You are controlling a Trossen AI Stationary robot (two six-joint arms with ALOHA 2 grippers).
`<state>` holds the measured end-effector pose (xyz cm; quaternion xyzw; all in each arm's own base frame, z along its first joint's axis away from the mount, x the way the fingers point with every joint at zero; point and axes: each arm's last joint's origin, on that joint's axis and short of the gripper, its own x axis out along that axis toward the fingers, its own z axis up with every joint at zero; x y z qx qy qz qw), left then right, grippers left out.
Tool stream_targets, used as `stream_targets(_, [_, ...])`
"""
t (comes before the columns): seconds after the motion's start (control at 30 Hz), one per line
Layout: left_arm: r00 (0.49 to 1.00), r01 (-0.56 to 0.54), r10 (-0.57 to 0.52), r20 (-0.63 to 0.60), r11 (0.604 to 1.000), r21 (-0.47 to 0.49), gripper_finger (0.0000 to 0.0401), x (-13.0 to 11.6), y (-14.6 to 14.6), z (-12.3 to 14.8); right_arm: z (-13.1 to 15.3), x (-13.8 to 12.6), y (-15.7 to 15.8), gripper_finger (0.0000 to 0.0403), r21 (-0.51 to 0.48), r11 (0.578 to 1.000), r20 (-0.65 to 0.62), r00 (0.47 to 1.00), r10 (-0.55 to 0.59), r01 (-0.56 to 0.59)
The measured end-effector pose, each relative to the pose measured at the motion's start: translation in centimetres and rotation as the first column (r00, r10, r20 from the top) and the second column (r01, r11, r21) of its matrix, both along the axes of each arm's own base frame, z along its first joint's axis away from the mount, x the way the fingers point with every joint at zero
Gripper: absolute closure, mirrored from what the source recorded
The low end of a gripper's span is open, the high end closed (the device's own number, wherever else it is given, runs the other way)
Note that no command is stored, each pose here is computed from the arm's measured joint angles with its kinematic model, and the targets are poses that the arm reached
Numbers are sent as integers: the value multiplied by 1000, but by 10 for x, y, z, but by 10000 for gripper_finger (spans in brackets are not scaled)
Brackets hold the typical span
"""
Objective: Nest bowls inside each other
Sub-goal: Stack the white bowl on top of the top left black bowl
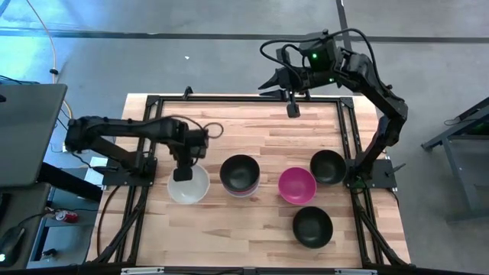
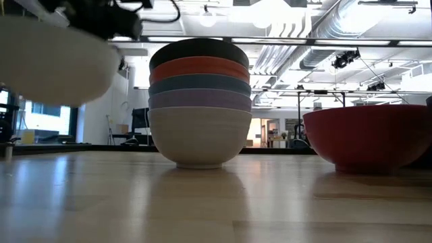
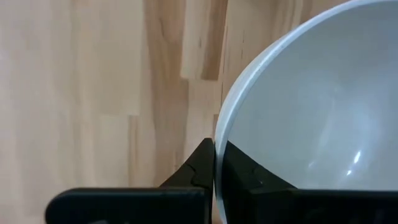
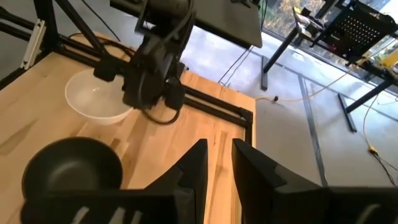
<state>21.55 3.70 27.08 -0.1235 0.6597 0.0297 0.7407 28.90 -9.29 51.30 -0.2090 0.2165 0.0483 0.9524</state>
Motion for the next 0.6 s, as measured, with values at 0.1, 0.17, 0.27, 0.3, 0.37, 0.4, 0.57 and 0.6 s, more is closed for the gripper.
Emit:
stream_targets(0.1, [999, -10, 9, 40, 1000, 22, 400, 1, 7, 23, 0, -1, -2, 336, -1, 1000, 2, 1000, -6, 6])
stream_targets(0.17, [997, -17, 14, 70, 999, 42, 400, 1, 12, 39, 1, -2, -2, 336, -2, 1000, 5, 1000, -7, 7])
stream_targets(0.27, [991, -34, 25, 134, 997, 63, 400, 1, 20, 60, 4, -7, -2, 336, -5, 1000, 14, 1000, -13, 13])
stream_targets(0.3, [987, -44, 33, 157, 997, 68, 401, 2, 22, 66, 5, -8, -1, 336, -5, 1000, 18, 1000, -11, 11])
stream_targets(0.37, [981, -68, 52, 189, 995, 77, 401, 5, 28, 75, 7, -11, -1, 336, -7, 1000, 24, 1000, -10, 11])
stream_targets(0.4, [978, -72, 54, 201, 994, 81, 401, 7, 31, 79, 7, -11, 0, 336, -7, 1000, 24, 1000, -11, 11])
stream_targets(0.57, [977, -68, 53, 205, 995, 66, 401, 30, 44, 82, 11, -17, 2, 336, -12, 1000, 38, 999, -10, 11])
stream_targets(0.6, [978, -55, 43, 206, 997, 55, 401, 36, 46, 82, 12, -18, 2, 336, -12, 1000, 38, 999, -10, 11])
